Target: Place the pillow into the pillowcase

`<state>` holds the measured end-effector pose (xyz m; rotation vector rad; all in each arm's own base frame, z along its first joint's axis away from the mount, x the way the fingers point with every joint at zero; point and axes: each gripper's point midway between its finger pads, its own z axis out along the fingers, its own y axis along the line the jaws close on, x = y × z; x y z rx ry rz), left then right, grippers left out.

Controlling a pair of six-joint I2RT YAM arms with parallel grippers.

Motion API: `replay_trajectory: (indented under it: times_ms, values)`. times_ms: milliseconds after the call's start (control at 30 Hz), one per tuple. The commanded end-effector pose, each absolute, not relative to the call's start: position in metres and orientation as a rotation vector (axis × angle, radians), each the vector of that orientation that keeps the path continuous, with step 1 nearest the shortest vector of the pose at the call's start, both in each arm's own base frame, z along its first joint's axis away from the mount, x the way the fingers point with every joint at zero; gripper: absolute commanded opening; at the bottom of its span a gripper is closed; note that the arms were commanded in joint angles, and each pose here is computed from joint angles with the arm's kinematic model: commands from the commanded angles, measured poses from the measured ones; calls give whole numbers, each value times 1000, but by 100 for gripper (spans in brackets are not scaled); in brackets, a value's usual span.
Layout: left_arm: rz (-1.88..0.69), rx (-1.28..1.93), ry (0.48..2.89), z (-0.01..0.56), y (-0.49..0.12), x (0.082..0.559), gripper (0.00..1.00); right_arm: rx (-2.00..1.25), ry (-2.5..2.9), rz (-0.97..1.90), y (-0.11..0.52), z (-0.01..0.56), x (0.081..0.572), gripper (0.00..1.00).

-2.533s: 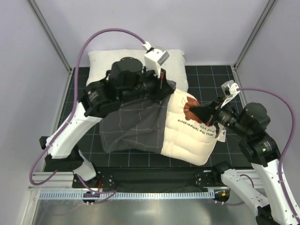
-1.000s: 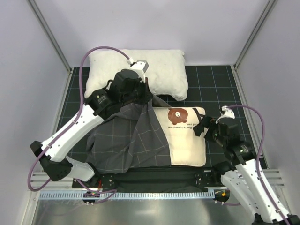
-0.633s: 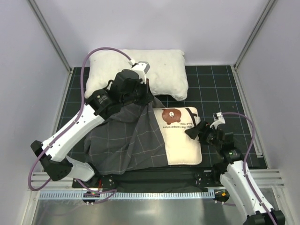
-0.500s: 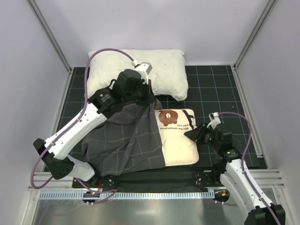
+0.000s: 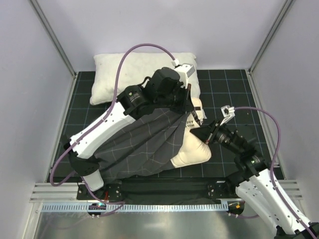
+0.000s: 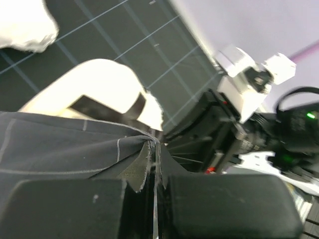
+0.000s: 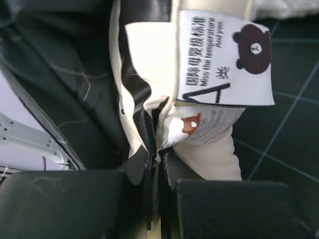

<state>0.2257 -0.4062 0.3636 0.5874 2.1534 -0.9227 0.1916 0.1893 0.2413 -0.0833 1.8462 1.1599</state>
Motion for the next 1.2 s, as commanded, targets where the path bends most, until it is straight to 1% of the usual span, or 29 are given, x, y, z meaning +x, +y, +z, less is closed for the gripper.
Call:
replay_trajectory:
  times_ms: [0,67,100,200,267,433,567,667,733,767,833,867,900,933,967,1000,1067,1100,1167]
  values:
    - [-1209,628,1885,465,-423,177,0,-203,1648,1258,202,311,180,4]
    - [-1291,673,1819,490,-427,151,0,-216,1632,1294,208,320,178,4]
    - [-1311,680,1803,496,-428,145,0,-232,1605,1320,214,328,175,4]
    - [-1391,695,1741,520,-431,129,0,-249,1613,1367,235,325,169,4]
    - [-1411,688,1704,534,-429,127,0,-266,1659,1360,254,310,168,4]
    - [-1348,654,1721,530,-427,140,0,-342,1725,1369,307,279,143,4]
    - [-1323,624,1757,522,-420,154,0,-346,1713,1375,317,274,142,4]
    - [-1270,590,1787,513,-409,168,0,-285,1687,1316,300,285,148,4]
    - [-1224,560,1818,502,-403,180,0,-258,1639,1289,283,304,148,4]
    - [-1203,525,1809,505,-392,189,0,-256,1663,1256,276,301,148,4]
    - [-1178,481,1822,501,-383,206,0,-207,1602,1207,253,327,150,4]
    - [-1193,480,1819,503,-382,207,0,-200,1652,1140,242,319,152,4]
    - [-1201,477,1815,505,-380,209,0,-150,1639,1085,228,328,158,4]
    - [-1216,469,1799,510,-379,213,0,-139,1576,1064,213,357,157,4]
    - [-1246,481,1774,518,-378,210,0,-144,1585,1021,203,361,156,4]
    - [-1273,478,1755,526,-378,208,0,-101,1523,1008,185,393,156,4]
    - [-1333,472,1657,556,-371,202,0,-123,1481,967,168,416,151,4]
    - [-1367,477,1615,570,-366,195,0,-101,1427,977,154,442,146,4]
    - [-1402,453,1515,601,-353,189,0,-122,1410,940,143,456,143,4]
